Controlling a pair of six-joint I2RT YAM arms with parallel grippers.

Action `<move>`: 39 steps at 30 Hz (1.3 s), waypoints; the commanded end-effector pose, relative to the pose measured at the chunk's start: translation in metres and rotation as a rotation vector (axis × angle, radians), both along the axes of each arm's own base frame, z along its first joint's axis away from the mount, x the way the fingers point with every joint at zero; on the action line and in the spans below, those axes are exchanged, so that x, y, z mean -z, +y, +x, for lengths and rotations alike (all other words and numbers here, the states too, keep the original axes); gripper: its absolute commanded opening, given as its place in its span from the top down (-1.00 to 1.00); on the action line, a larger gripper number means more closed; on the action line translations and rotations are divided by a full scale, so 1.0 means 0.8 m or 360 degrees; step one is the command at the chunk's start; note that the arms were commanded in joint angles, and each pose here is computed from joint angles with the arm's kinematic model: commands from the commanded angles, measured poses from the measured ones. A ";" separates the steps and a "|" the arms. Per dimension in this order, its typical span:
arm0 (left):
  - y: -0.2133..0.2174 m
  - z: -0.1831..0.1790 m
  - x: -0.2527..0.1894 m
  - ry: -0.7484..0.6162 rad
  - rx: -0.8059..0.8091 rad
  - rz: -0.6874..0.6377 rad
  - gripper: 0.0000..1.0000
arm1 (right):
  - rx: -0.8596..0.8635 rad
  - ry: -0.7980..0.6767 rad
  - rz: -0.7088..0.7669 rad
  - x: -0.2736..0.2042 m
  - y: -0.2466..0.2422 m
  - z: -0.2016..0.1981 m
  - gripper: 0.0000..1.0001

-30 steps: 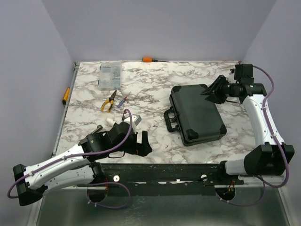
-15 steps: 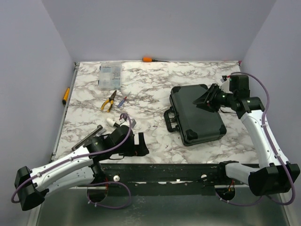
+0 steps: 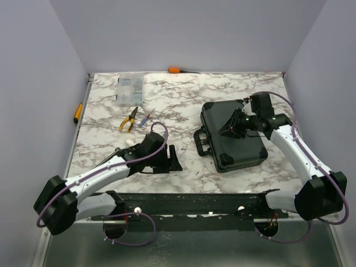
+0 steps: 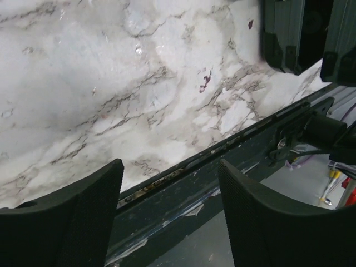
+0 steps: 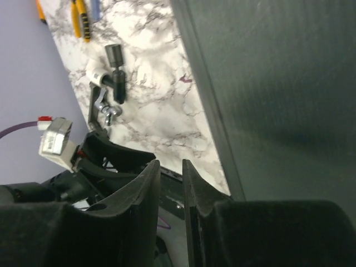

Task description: Pack up texas hold em set

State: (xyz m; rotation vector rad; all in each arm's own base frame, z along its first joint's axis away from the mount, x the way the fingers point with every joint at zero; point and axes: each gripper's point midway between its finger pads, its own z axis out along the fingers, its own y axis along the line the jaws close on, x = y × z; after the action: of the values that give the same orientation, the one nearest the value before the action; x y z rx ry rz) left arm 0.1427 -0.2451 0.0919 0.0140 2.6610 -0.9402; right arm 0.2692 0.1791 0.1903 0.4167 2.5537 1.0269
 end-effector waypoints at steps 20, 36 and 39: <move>-0.071 0.101 -0.002 0.0071 0.0065 -0.0113 0.36 | 0.0099 0.0206 -0.0500 0.153 -0.045 0.044 0.68; -0.091 0.160 0.024 0.0155 0.0042 -0.0095 0.72 | 0.0016 0.0351 -0.0644 0.204 -0.065 0.009 0.70; -0.098 0.167 0.025 0.0165 0.0041 -0.0106 0.79 | 0.0000 0.0356 -0.0646 0.204 -0.065 0.008 0.70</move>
State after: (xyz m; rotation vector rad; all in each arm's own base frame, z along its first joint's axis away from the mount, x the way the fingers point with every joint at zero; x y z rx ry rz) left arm 0.2673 -0.3124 0.0674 -0.0505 2.7413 -1.0177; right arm 0.3320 0.1708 0.1077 0.3831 2.5483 0.8210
